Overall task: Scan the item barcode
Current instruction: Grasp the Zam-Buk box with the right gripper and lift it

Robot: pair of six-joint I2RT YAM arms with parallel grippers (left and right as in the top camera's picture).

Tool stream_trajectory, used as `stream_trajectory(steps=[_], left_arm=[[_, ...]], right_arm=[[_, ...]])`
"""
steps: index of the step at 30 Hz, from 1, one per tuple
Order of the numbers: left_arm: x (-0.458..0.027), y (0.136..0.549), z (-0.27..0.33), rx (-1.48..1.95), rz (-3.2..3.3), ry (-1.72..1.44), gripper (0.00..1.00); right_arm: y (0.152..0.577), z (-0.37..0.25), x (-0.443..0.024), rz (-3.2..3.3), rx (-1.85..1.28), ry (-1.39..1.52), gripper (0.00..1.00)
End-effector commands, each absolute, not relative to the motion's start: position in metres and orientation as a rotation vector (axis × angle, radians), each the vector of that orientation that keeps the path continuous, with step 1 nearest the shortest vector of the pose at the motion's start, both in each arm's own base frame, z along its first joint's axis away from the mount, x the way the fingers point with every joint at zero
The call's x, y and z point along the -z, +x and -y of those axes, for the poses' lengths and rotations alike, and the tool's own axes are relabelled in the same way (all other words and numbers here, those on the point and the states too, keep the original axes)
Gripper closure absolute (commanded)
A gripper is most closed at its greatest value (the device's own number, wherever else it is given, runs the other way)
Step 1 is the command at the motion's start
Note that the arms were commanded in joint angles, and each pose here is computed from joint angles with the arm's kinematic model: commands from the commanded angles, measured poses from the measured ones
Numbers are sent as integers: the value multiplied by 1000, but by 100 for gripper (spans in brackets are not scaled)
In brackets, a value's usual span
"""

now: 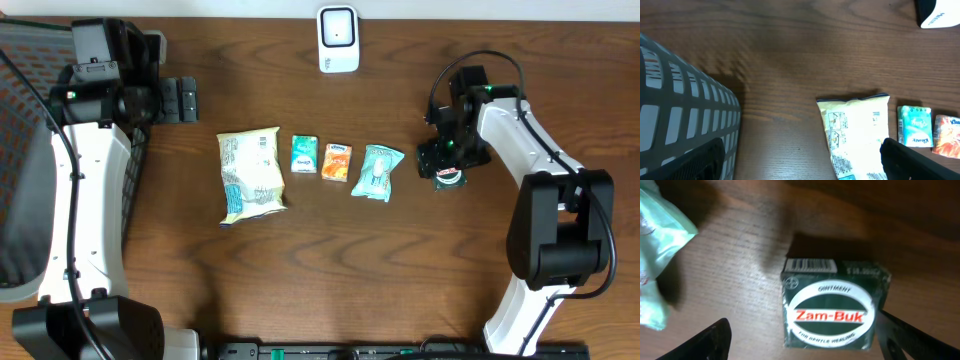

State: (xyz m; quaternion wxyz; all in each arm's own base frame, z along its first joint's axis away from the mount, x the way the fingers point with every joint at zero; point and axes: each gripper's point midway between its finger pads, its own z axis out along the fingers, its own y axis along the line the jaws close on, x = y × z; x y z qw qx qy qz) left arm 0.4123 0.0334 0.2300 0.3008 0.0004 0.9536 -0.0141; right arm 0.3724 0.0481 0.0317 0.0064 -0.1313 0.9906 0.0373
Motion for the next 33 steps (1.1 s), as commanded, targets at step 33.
stream_trajectory(steps=[33], left_arm=[[-234,414,-34,25,-2523,18,2]], right_arm=[[371,-41,-14,-2951,-48,1081,14]])
